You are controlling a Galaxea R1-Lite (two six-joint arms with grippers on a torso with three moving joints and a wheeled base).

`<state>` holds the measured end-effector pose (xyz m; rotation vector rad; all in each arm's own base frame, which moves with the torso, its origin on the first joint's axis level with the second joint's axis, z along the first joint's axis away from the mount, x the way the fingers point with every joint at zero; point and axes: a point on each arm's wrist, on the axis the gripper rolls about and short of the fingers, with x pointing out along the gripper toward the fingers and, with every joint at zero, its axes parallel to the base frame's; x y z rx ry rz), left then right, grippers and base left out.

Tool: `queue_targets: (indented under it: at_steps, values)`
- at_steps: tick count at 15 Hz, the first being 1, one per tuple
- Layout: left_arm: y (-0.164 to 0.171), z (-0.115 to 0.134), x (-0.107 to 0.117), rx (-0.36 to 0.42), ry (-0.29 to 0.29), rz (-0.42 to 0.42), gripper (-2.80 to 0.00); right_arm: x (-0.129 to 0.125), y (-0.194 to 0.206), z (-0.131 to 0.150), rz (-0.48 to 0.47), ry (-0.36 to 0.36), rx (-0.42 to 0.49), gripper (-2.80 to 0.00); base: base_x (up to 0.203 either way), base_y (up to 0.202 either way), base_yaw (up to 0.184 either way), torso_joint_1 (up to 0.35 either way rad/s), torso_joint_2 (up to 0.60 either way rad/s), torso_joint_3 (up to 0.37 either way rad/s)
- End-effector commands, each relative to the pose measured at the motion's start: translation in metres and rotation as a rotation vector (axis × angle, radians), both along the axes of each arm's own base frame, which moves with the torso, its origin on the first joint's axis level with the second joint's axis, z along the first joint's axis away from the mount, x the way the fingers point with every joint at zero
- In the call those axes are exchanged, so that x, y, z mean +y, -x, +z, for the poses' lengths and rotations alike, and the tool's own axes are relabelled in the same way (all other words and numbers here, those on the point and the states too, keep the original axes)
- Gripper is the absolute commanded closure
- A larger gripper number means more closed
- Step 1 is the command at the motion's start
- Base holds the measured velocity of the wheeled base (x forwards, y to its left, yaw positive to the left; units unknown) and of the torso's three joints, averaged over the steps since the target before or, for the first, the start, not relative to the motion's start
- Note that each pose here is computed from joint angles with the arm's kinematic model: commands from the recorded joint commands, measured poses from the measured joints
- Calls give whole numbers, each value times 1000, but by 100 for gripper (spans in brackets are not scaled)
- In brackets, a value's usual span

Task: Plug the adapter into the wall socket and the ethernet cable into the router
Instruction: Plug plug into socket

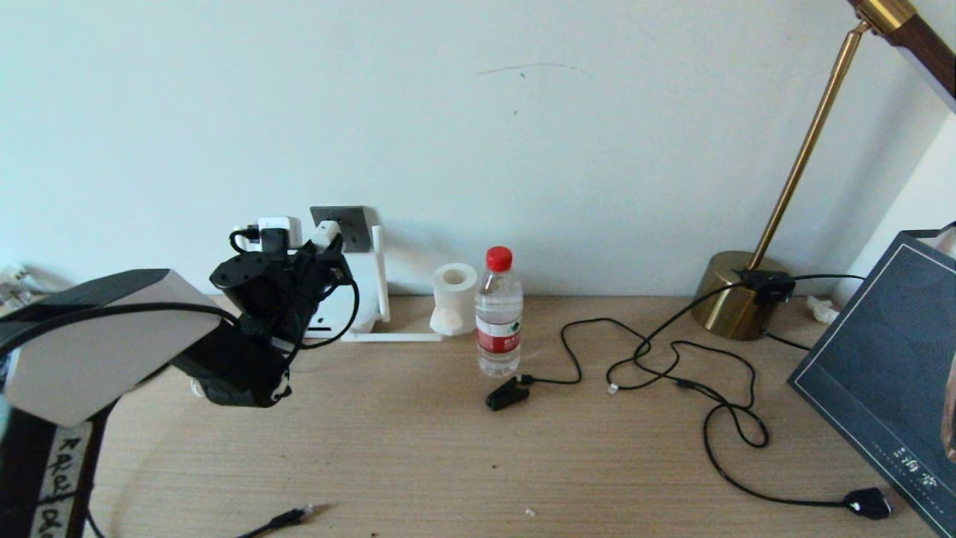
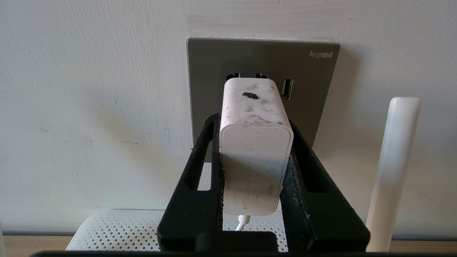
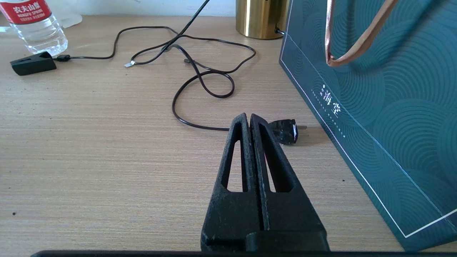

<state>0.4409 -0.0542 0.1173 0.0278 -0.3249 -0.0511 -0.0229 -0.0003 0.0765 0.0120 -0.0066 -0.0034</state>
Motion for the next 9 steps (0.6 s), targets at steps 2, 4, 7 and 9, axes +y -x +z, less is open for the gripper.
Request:
queue_targets:
  at_steps: [2, 4, 7, 9]
  values:
    - [-1, -1, 0, -5, 0, 0, 0, 0, 0, 0, 0, 0, -1, 0, 0, 0, 0, 0, 0, 0]
    - [-2, -2, 0, -4, 0, 0, 0, 0, 0, 0, 0, 0, -1, 0, 0, 0, 0, 0, 0, 0]
    - [-3, -1, -1, -7, 0, 0, 0, 0, 0, 0, 0, 1, -1, 0, 0, 0, 0, 0, 0, 0]
    - [-4, 0, -1, -10, 1, 1, 0, 0, 0, 0, 0, 0, -1, 0, 0, 0, 0, 0, 0, 0]
